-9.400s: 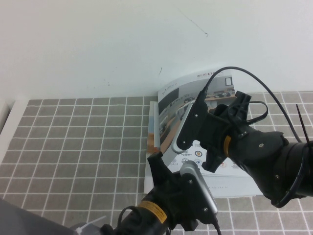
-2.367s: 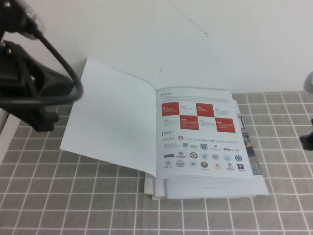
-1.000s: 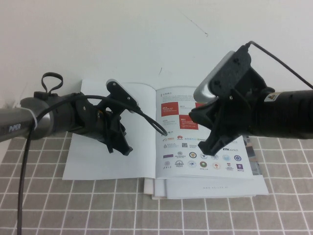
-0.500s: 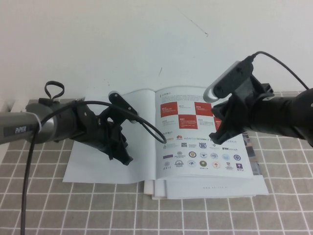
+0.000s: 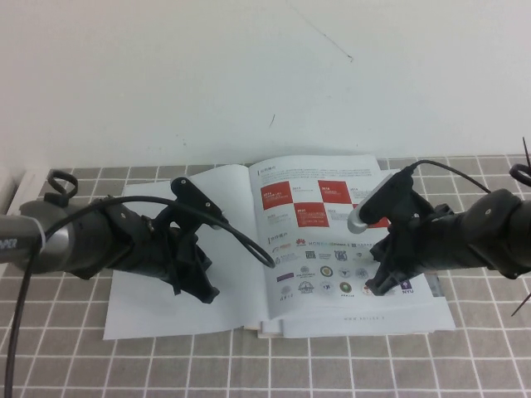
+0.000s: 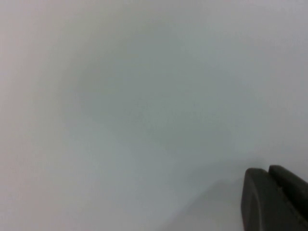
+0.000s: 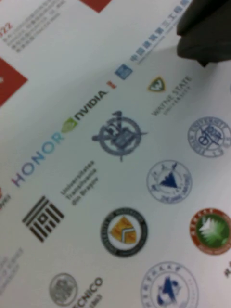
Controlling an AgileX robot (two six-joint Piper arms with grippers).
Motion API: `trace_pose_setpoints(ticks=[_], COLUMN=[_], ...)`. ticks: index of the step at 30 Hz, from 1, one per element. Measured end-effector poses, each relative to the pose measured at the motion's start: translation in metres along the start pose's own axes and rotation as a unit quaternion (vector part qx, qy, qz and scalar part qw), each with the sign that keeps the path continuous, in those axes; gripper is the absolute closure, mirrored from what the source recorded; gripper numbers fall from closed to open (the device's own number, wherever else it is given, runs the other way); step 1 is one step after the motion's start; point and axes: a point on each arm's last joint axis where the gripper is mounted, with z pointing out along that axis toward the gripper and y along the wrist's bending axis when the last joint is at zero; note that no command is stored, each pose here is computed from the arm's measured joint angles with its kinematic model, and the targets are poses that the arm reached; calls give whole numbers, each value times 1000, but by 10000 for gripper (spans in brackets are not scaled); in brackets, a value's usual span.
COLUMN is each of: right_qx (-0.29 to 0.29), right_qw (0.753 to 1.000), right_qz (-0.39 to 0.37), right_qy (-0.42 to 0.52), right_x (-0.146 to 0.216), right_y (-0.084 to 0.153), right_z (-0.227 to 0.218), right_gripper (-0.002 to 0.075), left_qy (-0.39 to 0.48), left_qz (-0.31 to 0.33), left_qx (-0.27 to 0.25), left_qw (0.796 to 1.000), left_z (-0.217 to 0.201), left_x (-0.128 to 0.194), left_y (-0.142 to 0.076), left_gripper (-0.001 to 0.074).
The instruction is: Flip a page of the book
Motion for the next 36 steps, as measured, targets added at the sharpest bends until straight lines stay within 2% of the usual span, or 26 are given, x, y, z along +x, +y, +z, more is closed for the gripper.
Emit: trace_pose_setpoints(ticks=[7,11,18,23,29,33,36], right_qx=[-61,-45,29,63,25,14,21], right_qw=[998,998,985,961,937,926,925], right_qz=[-16,-16,-15,-28,-80,-138,-143], right_qy=[-2,-39,-168,-268,-338,-350,-351], right_x=[-5,-22,-66,-81,-70,-48,-27], right_y=[10,4,-11,-12,8,30,42], right_z=[-11,-36,-130,-221,-310,-353,-375], right_gripper=[728,728,728,728,728,728,728], left_qy=[-6,-35,-129,-214,-280,-311,-324], left_qz=[8,9,22,-7,-18,-23,-36], left_qx=[11,2,-33,-25,-7,4,22], left_qw=[1000,999,991,977,960,950,945], left_z=[-16,-40,-117,-198,-274,-309,-325], left_x=[-2,-14,-46,-60,-42,-10,20], left_y=[-5,-4,-5,-21,-51,-76,-97], left_gripper=[738,738,738,738,738,738,738])
